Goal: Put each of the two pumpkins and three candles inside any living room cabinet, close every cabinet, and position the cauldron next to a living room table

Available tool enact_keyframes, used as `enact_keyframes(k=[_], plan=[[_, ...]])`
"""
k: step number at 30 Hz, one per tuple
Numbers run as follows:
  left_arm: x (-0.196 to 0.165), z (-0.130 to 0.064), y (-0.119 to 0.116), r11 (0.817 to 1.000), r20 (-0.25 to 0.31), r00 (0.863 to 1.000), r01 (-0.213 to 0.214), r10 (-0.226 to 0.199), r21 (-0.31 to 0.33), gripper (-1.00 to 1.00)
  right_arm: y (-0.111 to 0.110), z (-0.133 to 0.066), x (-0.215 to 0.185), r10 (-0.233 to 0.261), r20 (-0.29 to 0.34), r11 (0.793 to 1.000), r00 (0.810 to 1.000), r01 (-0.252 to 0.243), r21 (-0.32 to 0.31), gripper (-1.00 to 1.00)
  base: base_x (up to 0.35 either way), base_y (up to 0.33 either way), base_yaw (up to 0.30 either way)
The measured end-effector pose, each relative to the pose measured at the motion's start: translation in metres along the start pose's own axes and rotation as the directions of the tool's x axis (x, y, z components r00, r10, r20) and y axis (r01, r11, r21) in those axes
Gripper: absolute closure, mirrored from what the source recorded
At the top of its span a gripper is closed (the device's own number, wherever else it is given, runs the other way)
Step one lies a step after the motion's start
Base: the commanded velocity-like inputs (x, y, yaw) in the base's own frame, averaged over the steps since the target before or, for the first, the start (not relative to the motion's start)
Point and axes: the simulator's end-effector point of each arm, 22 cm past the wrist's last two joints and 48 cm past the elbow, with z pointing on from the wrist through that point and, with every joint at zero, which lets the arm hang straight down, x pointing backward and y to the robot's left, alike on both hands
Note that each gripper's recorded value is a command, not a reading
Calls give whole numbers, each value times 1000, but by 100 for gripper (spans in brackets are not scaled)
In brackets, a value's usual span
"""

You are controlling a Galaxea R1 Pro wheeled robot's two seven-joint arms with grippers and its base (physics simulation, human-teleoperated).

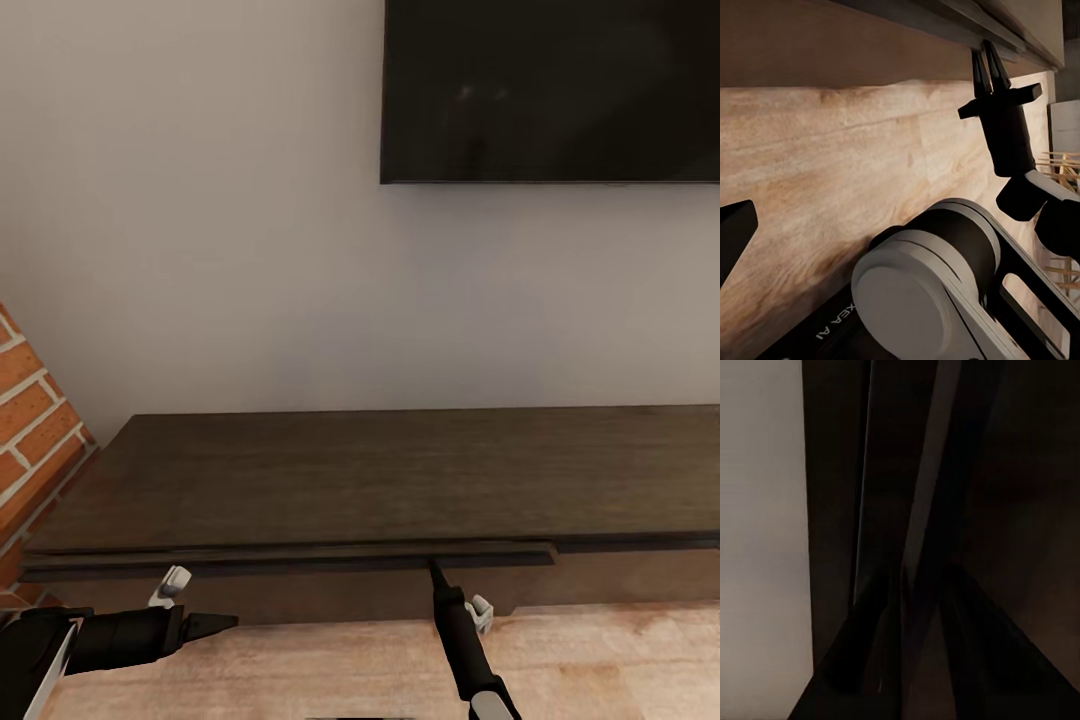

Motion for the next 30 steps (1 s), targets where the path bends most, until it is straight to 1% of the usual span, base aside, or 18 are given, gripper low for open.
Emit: enact_keyframes(k=[3,8,19,30], plan=[[0,0,0,1000,-1,1000,0,0,0,-100,0,0,0,2,0,1000,1000,-2,2,100,-35,0,0],[0,0,0,1000,0,1000,0,0,0,-100,0,0,0,5,3,1000,1000,-5,3,100,-155,0,0],[0,0,0,1000,1,1000,0,0,0,-100,0,0,-1,7,5,1000,1000,-7,4,100,-64,0,0],[0,0,0,1000,-1,1000,0,0,0,-100,-1,0,-1,8,7,1000,1000,-8,4,100,-158,0,0]])
